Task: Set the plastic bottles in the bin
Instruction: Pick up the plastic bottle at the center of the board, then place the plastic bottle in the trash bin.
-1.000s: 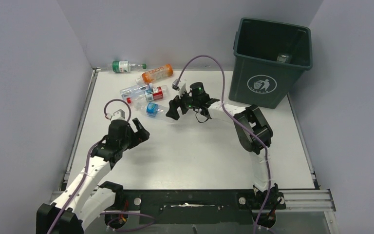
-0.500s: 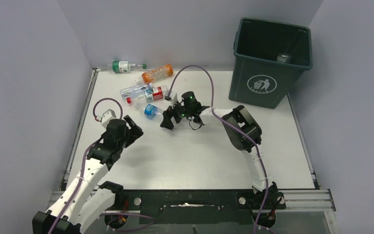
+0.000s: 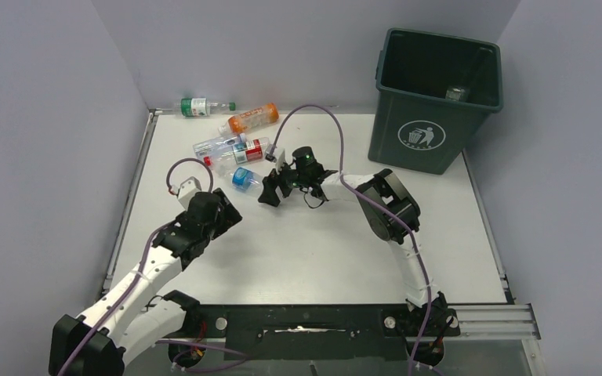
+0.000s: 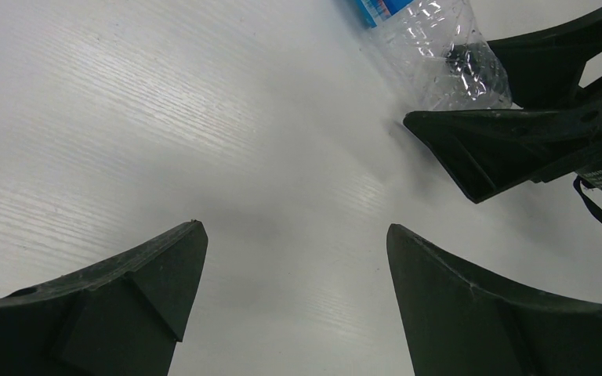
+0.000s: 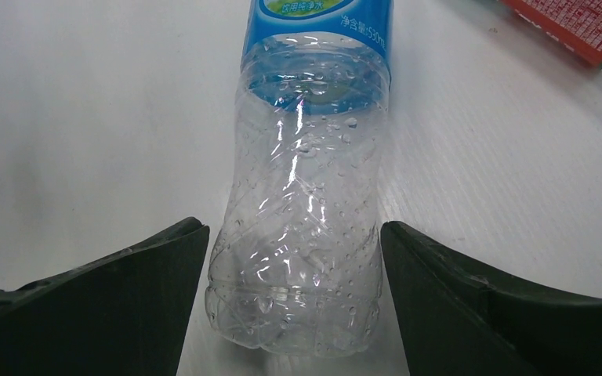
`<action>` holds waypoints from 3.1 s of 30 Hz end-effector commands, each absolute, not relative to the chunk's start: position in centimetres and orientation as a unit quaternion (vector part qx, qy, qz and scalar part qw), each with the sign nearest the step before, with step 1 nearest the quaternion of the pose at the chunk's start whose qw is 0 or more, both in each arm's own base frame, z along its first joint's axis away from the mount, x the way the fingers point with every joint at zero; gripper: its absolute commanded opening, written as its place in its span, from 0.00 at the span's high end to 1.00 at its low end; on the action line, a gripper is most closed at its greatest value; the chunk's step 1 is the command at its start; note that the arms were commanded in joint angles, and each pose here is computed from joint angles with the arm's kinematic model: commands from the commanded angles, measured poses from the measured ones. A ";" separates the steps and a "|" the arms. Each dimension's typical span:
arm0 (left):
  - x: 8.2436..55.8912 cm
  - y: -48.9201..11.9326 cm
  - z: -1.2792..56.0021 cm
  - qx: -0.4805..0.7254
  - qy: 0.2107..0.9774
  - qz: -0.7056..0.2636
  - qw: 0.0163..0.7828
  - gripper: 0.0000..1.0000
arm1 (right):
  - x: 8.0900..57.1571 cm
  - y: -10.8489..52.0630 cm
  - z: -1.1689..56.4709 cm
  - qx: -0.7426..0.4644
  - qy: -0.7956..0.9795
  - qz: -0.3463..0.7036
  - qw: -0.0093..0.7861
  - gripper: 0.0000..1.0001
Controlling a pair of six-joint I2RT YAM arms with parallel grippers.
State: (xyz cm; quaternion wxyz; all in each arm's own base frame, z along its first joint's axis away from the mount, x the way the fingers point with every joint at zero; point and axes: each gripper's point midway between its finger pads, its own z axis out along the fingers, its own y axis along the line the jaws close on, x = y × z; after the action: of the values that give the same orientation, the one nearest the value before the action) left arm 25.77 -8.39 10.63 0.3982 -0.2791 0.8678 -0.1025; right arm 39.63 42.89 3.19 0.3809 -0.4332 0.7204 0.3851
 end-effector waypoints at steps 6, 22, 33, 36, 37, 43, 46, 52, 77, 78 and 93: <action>26.5 -9.1 14.3 -0.295 0.825 -0.146 0.458 0.15 | 38.7 42.9 4.6 -0.448 0.714 0.373 0.388 0.28; 26.2 -9.1 17.4 -0.263 0.795 -0.188 0.514 0.14 | 32.3 39.0 9.6 -0.451 0.742 0.295 0.400 0.36; 26.5 -9.0 20.4 -0.233 0.782 -0.189 0.546 0.11 | 31.3 36.0 15.3 -0.427 0.771 0.209 0.423 0.38; 26.4 -8.7 21.5 -0.230 0.774 -0.189 0.559 0.10 | 31.9 34.9 18.6 -0.414 0.773 0.185 0.444 0.38; 26.4 -8.5 21.9 -0.230 0.770 -0.190 0.564 0.09 | 32.0 34.5 19.9 -0.410 0.771 0.178 0.454 0.38; 26.5 -8.3 23.5 -0.226 0.759 -0.192 0.580 0.08 | 33.5 31.6 28.1 -0.372 0.754 0.142 0.522 0.38; 26.9 -8.5 23.6 -0.222 0.759 -0.192 0.581 0.08 | 34.1 29.6 31.8 -0.343 0.744 0.129 0.559 0.38; 27.5 -9.1 23.1 -0.220 0.761 -0.199 0.577 0.08 | 35.8 24.3 39.3 -0.270 0.714 0.111 0.636 0.38; 28.8 -11.0 22.2 -0.194 0.780 -0.209 0.557 0.08 | 49.3 2.5 46.9 -0.048 0.684 0.055 0.726 0.37; 28.8 -10.9 22.2 -0.194 0.780 -0.208 0.558 0.08 | 49.9 2.2 46.3 -0.047 0.688 0.058 0.722 0.37; 29.7 -11.4 23.3 -0.190 0.778 -0.210 0.561 0.08 | 53.0 0.5 44.9 -0.049 0.711 0.084 0.697 0.24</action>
State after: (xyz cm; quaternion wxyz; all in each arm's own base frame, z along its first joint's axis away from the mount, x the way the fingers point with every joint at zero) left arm 28.51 -10.99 19.58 0.5253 -0.1928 0.8078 -0.1854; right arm 54.15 0.00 40.23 0.6620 -0.0318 0.7453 0.0730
